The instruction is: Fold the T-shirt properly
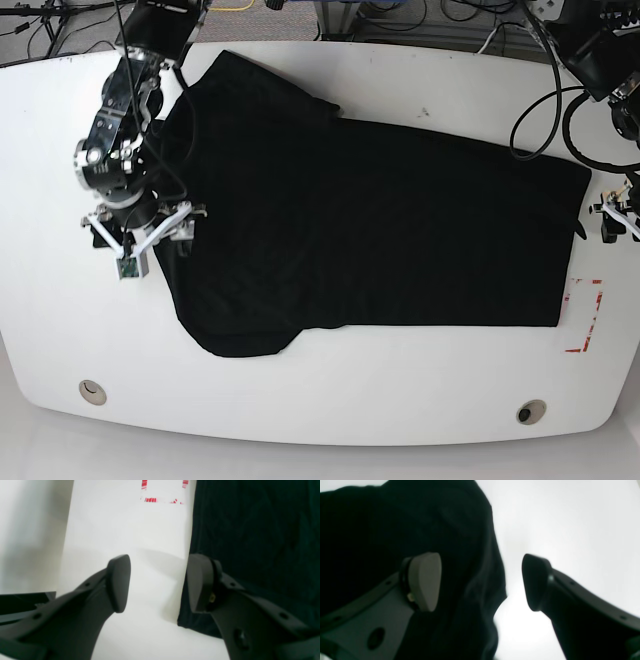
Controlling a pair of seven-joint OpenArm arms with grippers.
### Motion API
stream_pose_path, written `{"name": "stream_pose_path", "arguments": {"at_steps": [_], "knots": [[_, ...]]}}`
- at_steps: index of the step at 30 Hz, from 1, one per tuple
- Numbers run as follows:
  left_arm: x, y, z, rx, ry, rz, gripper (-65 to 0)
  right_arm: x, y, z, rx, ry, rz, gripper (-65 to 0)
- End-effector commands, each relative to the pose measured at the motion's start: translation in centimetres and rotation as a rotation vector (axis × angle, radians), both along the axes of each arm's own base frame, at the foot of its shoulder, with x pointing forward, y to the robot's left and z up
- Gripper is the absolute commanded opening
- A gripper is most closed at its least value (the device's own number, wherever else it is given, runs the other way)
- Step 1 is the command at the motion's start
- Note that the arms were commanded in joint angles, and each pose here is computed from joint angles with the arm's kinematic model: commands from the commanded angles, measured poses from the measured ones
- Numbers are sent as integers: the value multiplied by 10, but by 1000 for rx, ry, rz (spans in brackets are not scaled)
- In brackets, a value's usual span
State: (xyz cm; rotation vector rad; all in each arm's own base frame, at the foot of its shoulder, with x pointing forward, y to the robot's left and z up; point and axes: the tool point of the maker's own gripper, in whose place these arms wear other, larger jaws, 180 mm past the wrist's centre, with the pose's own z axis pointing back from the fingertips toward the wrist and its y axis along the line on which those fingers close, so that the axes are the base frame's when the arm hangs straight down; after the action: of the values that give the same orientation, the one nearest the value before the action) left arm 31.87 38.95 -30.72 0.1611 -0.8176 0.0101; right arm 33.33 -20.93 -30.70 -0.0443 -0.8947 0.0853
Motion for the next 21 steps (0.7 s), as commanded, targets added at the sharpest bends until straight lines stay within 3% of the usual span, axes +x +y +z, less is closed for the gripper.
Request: {"name": "stream_pose_path", "arguments": {"at_steps": [1, 4, 6, 8, 14, 16, 21], "knots": [[8, -1, 13, 5, -51, -7, -306, -12, 13, 8, 14, -38, 24, -182], [7, -3, 9, 0, -45, -7, -306, -29, 26, -6, 32, 2, 51, -193], [4, -4, 5, -1, -35, -7, -308, -39, 32, -16, 46, 31, 59, -238], [7, -13, 1, -14, -47, -24, -331, -47, 34, -24, 56, 55, 59, -312], [8, -29, -6, -30, -111, -61, -539, -65, 38, -39, 57, 107, 80, -647], [7, -31, -9, -34, -112, -62, -571, -69, 36, -42, 55, 116, 73, -650], [4, -41, -17, -55, -98, -69, -550, -84, 13, -48, 41, 148, 7, -510]]}}
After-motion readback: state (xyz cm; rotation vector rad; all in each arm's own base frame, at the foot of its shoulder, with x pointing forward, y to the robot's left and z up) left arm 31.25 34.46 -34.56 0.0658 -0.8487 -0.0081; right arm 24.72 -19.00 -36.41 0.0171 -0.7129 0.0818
